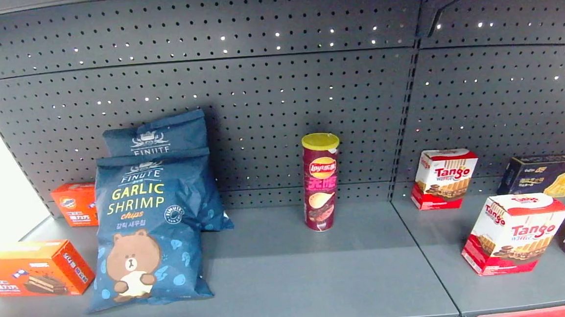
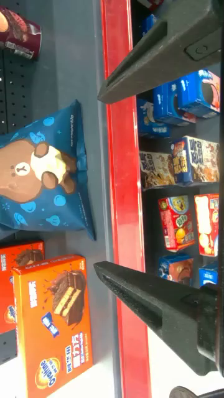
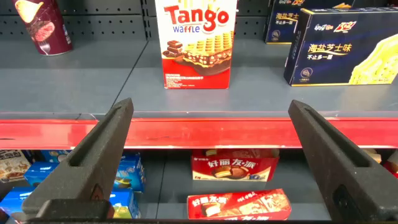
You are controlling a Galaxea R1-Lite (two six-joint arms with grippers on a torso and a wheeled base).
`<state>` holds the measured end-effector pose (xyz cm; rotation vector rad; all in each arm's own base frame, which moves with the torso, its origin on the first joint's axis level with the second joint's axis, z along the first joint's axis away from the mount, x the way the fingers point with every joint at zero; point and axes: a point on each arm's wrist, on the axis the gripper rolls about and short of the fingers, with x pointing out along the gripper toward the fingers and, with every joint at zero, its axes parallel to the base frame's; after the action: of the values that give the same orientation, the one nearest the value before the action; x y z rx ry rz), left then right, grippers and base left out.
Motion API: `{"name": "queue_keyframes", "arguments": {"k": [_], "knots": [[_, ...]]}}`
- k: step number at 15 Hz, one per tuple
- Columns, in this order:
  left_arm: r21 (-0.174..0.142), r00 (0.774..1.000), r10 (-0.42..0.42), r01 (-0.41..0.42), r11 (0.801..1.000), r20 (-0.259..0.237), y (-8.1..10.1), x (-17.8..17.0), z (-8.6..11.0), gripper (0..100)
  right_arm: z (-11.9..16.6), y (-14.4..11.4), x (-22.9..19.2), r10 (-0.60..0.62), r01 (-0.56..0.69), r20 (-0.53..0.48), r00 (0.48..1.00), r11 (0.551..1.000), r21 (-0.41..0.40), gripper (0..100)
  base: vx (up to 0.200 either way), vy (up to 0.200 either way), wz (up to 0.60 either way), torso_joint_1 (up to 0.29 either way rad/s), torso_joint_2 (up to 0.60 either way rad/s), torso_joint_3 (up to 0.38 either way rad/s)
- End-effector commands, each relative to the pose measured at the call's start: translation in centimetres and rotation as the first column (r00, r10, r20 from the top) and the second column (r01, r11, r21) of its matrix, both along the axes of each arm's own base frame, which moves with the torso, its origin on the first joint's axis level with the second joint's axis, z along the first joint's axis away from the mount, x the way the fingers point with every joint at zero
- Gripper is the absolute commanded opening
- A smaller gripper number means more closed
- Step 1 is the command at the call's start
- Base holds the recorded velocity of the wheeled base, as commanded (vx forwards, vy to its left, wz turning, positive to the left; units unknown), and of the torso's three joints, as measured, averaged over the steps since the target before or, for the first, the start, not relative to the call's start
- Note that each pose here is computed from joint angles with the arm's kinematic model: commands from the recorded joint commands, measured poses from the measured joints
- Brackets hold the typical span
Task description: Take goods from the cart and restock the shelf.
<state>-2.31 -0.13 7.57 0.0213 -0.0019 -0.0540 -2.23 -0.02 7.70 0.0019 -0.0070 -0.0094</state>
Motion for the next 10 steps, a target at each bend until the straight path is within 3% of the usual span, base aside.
{"name": "queue_keyframes", "arguments": {"k": [1,2,10], "knots": [[0.000,1.000,0.000,0.000,1.000,-0.001,0.00,0.01,0.00,100,0.01,0.00,0.00,0.000,0.000,0.001,1.000,1.000,0.000,100,0.000,0.000,0.00,0.000,0.00,0.000],[0.000,1.000,0.000,0.000,1.000,-0.001,0.00,0.01,0.00,100,0.01,0.00,0.00,0.000,0.000,0.001,1.000,1.000,0.000,100,0.000,0.000,0.00,0.000,0.00,0.000],[-0.001,1.000,0.000,0.000,1.000,-0.001,0.00,0.01,0.00,100,-0.01,-0.01,0.01,-0.003,0.003,-0.002,1.000,1.000,0.000,100,0.000,0.000,0.60,0.004,0.00,-0.001]]}}
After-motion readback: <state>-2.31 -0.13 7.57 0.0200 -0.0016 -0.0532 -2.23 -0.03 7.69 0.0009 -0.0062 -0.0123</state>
